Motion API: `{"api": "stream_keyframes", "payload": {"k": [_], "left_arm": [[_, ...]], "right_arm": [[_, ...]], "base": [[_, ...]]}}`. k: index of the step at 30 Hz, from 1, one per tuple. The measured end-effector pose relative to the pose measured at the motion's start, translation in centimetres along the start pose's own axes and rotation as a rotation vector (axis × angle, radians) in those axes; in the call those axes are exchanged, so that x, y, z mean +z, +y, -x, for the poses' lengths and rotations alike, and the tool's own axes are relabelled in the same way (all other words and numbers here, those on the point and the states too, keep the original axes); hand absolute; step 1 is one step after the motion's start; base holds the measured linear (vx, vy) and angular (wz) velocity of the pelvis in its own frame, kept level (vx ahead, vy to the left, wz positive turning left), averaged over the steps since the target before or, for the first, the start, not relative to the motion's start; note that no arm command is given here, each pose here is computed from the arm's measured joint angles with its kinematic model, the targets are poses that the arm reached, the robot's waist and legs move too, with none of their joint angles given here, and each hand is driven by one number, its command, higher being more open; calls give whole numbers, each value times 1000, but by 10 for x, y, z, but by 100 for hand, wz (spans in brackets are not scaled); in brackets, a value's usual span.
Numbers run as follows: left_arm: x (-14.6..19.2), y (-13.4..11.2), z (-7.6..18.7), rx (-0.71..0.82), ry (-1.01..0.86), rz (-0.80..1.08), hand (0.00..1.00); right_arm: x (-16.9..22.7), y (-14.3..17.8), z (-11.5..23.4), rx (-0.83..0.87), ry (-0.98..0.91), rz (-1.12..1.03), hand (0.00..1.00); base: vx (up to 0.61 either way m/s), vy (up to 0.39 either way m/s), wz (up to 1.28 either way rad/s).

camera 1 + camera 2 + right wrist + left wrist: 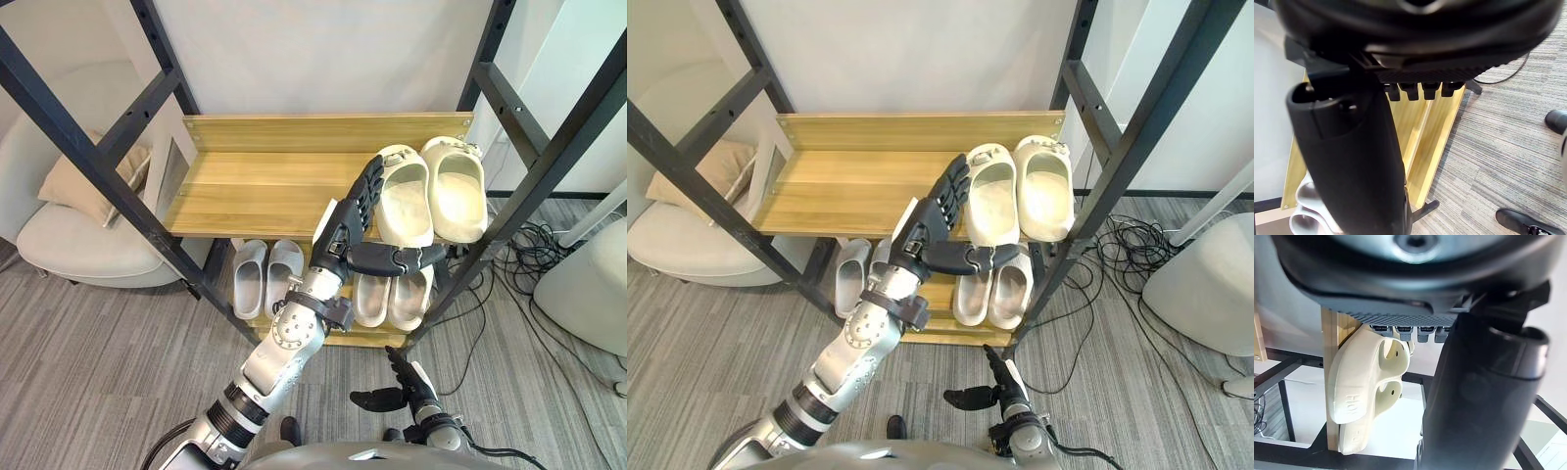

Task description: Organize the slippers on the shoe rack

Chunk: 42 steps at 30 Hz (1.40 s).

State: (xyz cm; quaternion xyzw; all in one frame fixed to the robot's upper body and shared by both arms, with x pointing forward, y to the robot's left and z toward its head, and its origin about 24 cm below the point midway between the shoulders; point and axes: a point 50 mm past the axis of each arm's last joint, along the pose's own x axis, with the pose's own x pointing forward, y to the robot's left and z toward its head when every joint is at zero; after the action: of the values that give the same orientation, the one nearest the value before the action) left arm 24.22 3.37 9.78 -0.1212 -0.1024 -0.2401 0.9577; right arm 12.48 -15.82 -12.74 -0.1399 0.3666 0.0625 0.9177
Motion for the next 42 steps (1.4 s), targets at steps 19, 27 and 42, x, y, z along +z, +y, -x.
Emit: {"api": "stream_keyframes", "payload": {"k": [19,27,42], "left_arm": [[-6,19,-26,45,13,-174,100],[-4,31,-31,94,21,-199,100],[43,18,-11,26,-170,-184,100]], "right_arm": [[-2,5,-3,8,28,1,100],[-1,6,-5,9,27,-2,100],[-2,4,-6,-2,36,-16,100]], "base": [[-4,6,-2],[0,0,0],[0,0,1]]}}
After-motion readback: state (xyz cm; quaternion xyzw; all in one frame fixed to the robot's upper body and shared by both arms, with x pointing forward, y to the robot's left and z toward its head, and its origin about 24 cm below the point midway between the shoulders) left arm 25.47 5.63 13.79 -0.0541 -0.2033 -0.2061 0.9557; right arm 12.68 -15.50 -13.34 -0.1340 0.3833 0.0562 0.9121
